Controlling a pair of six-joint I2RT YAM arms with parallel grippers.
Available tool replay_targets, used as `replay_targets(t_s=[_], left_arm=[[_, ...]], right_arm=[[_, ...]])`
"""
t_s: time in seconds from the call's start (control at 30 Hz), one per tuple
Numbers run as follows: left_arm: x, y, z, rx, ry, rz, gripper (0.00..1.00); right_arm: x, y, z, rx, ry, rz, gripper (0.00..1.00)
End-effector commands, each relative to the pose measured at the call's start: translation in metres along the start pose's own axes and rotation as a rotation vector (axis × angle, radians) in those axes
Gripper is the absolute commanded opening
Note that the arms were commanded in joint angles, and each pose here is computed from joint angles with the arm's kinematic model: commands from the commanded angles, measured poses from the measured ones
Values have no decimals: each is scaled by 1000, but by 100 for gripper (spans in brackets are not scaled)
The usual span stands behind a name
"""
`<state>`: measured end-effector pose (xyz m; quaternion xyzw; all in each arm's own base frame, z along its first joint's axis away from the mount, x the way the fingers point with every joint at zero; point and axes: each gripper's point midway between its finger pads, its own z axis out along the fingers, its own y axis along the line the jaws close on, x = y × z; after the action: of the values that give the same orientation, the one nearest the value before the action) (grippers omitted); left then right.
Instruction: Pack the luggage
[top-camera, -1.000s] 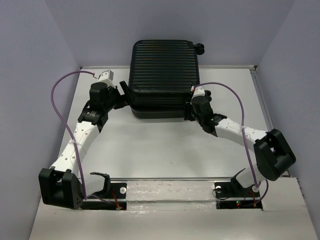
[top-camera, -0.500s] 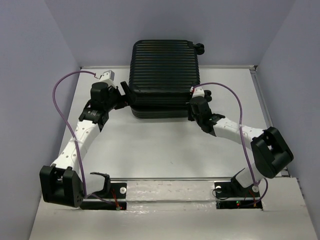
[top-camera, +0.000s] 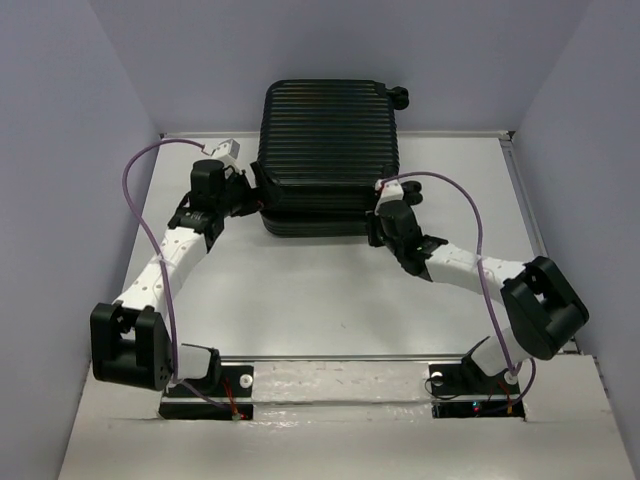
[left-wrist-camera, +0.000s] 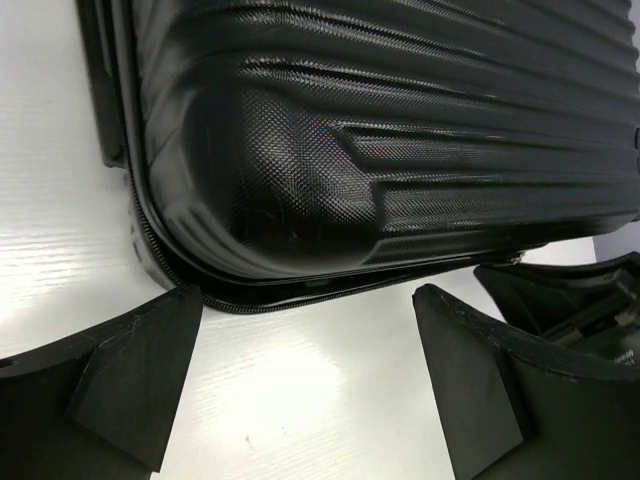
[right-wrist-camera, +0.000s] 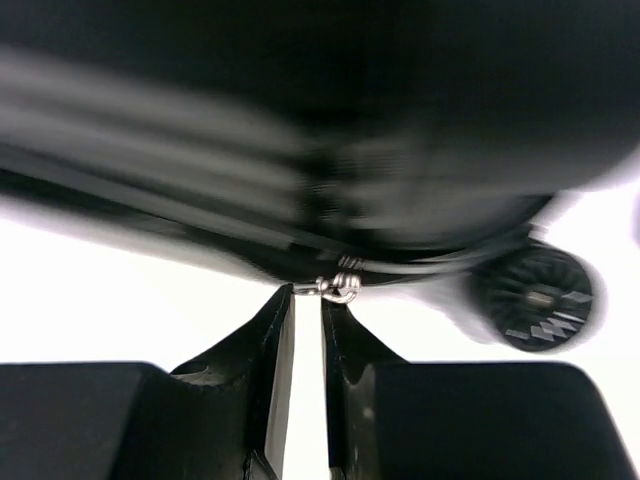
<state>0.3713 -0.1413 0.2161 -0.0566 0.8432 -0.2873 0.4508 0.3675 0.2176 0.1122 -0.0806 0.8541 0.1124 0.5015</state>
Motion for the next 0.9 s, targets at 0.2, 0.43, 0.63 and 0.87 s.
replay_targets(t_s=[0.2,0.43,0.63,0.87], left_arm=[[7,-29,16,142,29,-28,99],[14,-45,6,189,38,-8,99],[-28,-40,-19,83,-106,47,99],[-95,-20,-49,-127,-298,73,99]], right_arm=[[-11,230,-36,-560,-64,-61,7],[23,277,-35,-669,-2,-91,7],[-29,203,-65,-482,-88,-53,15],[-131,53,-89,-257,-232,140,88]])
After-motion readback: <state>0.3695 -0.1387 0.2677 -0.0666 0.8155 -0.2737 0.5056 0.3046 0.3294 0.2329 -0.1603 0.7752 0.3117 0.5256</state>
